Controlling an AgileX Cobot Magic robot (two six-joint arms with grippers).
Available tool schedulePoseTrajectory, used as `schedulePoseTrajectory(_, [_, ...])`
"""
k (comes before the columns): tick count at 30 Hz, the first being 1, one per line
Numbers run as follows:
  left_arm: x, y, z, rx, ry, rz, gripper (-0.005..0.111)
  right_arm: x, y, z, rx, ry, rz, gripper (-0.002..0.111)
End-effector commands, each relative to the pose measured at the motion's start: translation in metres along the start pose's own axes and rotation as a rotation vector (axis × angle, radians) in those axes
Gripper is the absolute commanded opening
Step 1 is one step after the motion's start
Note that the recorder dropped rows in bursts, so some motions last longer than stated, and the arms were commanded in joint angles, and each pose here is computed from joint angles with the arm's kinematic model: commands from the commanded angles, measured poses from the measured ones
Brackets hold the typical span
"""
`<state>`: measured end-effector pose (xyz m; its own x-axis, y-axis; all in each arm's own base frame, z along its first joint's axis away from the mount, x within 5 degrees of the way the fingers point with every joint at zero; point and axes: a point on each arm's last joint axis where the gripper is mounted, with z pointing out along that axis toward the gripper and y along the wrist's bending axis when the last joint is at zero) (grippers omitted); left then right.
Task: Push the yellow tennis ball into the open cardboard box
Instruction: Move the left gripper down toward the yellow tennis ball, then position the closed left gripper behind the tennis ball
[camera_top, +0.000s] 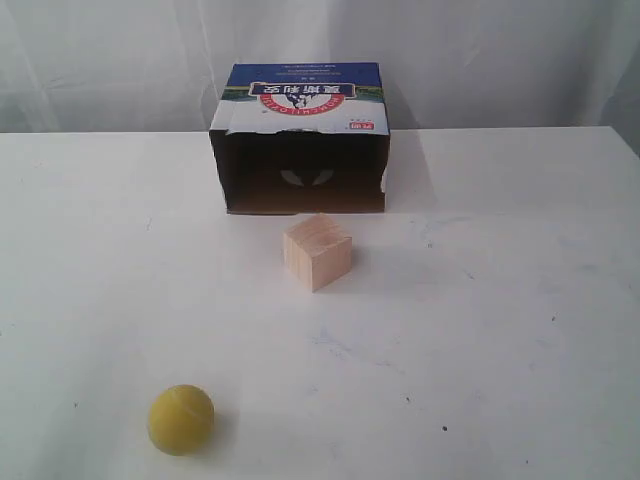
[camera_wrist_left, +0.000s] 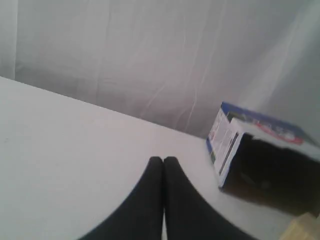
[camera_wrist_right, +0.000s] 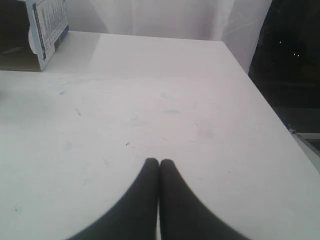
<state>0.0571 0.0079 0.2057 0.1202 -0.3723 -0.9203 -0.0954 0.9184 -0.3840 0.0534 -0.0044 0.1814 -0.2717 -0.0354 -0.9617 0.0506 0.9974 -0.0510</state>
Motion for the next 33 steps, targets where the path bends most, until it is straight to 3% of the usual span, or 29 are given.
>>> schedulePoseTrajectory(1, [-0.018,-0.002,-0.002,0.049,-0.201,-0.201,0.000,0.000,0.000,0.000,0.007,-0.009,-0.001,0.000])
schedulePoseTrajectory(2, [-0.034,-0.005,-0.003,0.073,-0.317,-0.252,0.000,0.000,0.000,0.000,0.007,-0.009,-0.001,0.000])
schedulePoseTrajectory(3, [-0.044,-0.009,0.000,0.068,-0.308,-0.265,0.000,0.000,0.000,0.000,0.007,-0.009,-0.001,0.000])
schedulePoseTrajectory(5, [-0.071,-0.029,0.022,0.027,-0.071,-0.146,0.000,0.000,0.000,0.000,0.007,-0.009,-0.002,0.000])
schedulePoseTrajectory(6, [-0.082,-0.038,0.047,-0.060,0.259,0.081,0.000,0.000,0.000,0.000,0.007,-0.009,-0.002,0.000])
schedulePoseTrajectory(7, [-0.083,-0.038,0.057,-0.110,0.432,0.155,0.000,0.000,0.000,0.000,0.007,-0.009,-0.002,0.000])
schedulePoseTrajectory(8, [-0.093,-0.047,0.083,-0.107,0.714,0.298,0.000,0.000,0.000,0.000,0.007,-0.009,-0.002,0.000])
schedulePoseTrajectory(9, [-0.098,-0.054,0.099,-0.057,0.825,0.387,0.000,0.000,0.000,0.000,0.007,-0.009,-0.002,0.000])
schedulePoseTrajectory(11, [-0.104,-0.073,0.124,0.135,1.036,0.452,0.000,0.000,0.000,0.000,0.007,-0.009,-0.002,0.000])
schedulePoseTrajectory(14, [-0.104,-0.107,0.145,0.524,1.205,0.333,0.000,0.000,0.000,0.000,0.007,-0.009,-0.002,0.000])
schedulePoseTrajectory(17, [-0.093,-0.127,0.153,0.853,1.259,0.128,0.000,0.000,0.000,0.000,0.007,-0.009,0.016,0.000])
schedulePoseTrajectory(20, [-0.068,-0.133,0.153,1.029,1.234,0.012,0.000,0.000,0.000,0.000,0.007,-0.009,0.017,0.000])
schedulePoseTrajectory(23, [-0.009,-0.125,0.141,0.957,1.268,0.042,0.000,0.000,0.000,0.000,0.007,-0.009,0.017,0.000])
schedulePoseTrajectory(24, [0.020,-0.117,0.131,0.868,1.274,0.083,0.000,0.000,0.000,0.000,0.007,-0.009,0.017,0.000])
schedulePoseTrajectory(26, [0.046,-0.108,0.117,0.755,1.296,0.073,0.000,0.000,0.000,0.000,0.007,-0.009,0.017,0.000])
schedulePoseTrajectory(29, [0.059,-0.095,0.113,0.648,1.250,0.093,0.000,0.000,0.000,0.000,0.007,-0.009,0.017,0.000])
schedulePoseTrajectory(33, [0.064,-0.092,0.111,0.660,1.206,0.106,0.000,0.000,0.000,0.000,0.007,-0.012,0.017,0.000])
